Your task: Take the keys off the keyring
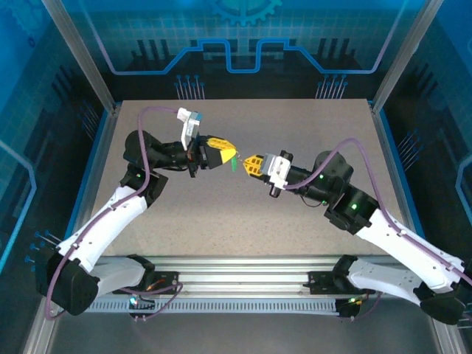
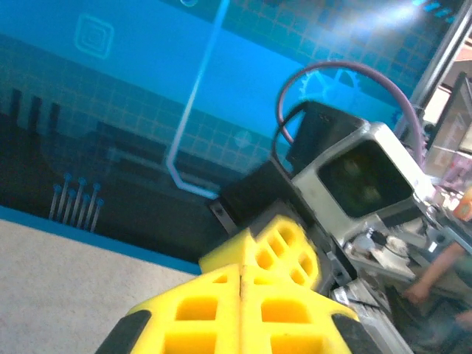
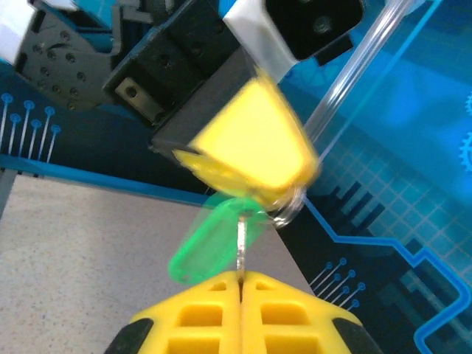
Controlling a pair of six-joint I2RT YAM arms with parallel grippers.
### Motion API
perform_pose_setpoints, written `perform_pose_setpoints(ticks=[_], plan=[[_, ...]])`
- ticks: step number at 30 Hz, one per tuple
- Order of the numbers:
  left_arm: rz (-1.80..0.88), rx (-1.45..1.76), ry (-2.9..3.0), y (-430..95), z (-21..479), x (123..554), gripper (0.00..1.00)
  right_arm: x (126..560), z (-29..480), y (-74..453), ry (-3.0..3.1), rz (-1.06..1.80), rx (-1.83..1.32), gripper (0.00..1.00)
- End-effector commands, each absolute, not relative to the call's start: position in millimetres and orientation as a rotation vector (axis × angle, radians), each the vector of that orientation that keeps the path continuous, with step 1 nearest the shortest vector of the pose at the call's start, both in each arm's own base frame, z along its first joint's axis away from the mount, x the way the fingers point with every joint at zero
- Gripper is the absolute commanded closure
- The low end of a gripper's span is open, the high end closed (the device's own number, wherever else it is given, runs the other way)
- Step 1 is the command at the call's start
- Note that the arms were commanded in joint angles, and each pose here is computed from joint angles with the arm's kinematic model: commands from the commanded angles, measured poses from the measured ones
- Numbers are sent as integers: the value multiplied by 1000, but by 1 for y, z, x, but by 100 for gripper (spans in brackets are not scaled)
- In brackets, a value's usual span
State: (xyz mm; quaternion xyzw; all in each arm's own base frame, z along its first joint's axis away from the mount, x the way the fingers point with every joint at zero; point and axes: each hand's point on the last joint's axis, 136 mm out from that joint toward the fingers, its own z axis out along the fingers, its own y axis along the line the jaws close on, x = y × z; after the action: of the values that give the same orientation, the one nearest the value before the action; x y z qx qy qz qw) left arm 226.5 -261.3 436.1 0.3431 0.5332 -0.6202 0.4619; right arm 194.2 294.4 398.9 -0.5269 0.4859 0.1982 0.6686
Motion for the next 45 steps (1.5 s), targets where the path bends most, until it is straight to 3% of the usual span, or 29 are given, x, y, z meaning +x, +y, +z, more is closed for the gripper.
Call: perform_pose_setpoints(ticks=[1,5,12,19,32,45], plan=[[-1496,768,1263,-256,447,236,100,188,378,312,1075,340,-1289,100],[-1481,766,1297,-258,441,237,100,200,382,315,1107,264,-1229,100],[-1347,697,1398,-250,416,248,100,202,368,305,1229,386,-1192,100],[-1087,486,1641,-223,349,274,100,218,330,269,1491,516,-984,100],[-721,-145,2074,-149,183,307,100,288,186,197,2012,574,-405,100],[-499,-345,2253,-126,99,333,100,343,88,181,2245,551,-110,100]])
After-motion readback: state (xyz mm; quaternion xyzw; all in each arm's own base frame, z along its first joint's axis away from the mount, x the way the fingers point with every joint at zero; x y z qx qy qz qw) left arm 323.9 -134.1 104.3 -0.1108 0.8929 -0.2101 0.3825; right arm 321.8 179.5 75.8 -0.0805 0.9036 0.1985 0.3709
